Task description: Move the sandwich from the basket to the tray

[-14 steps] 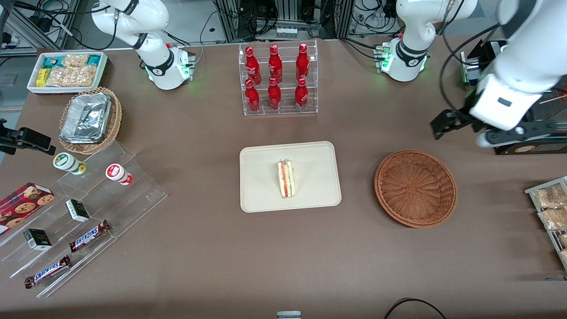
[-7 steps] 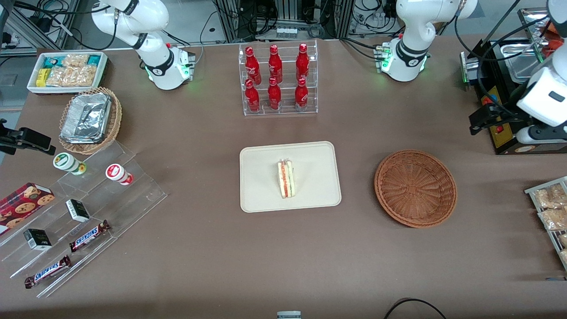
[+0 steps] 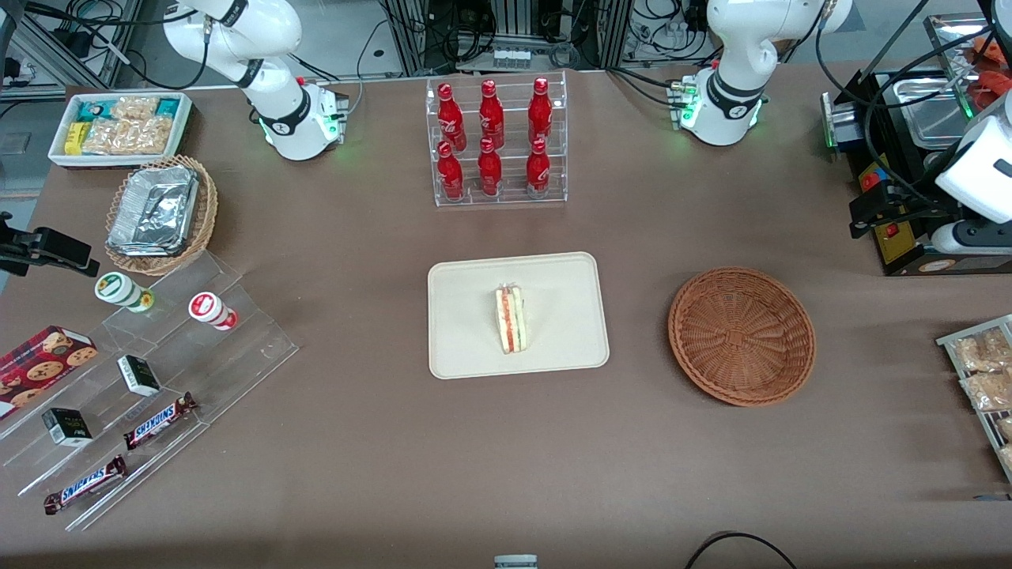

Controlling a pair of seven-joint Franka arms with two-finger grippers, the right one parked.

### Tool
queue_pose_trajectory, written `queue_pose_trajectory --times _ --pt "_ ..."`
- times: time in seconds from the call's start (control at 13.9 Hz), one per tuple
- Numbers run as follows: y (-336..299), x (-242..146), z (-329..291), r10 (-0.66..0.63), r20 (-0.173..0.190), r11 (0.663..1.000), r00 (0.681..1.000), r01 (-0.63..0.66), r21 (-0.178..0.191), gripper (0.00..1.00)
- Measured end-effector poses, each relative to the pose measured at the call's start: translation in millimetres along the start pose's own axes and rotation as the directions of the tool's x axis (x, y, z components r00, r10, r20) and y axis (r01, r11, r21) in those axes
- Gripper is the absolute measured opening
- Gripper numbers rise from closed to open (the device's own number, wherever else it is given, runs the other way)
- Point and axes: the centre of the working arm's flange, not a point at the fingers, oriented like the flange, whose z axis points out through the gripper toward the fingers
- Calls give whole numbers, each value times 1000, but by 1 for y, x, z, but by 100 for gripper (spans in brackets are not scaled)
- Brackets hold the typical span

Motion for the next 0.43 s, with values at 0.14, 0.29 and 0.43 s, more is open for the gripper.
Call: queue_pose_trajectory --times 0.14,0.29,0.43 --pt "-13 0 -2 -8 -3 1000 1000 8 0 100" --pt "-25 -1 -2 -7 -1 1000 1000 7 0 100" --pt "-25 -2 -1 -7 4 1000 1000 7 -1 100"
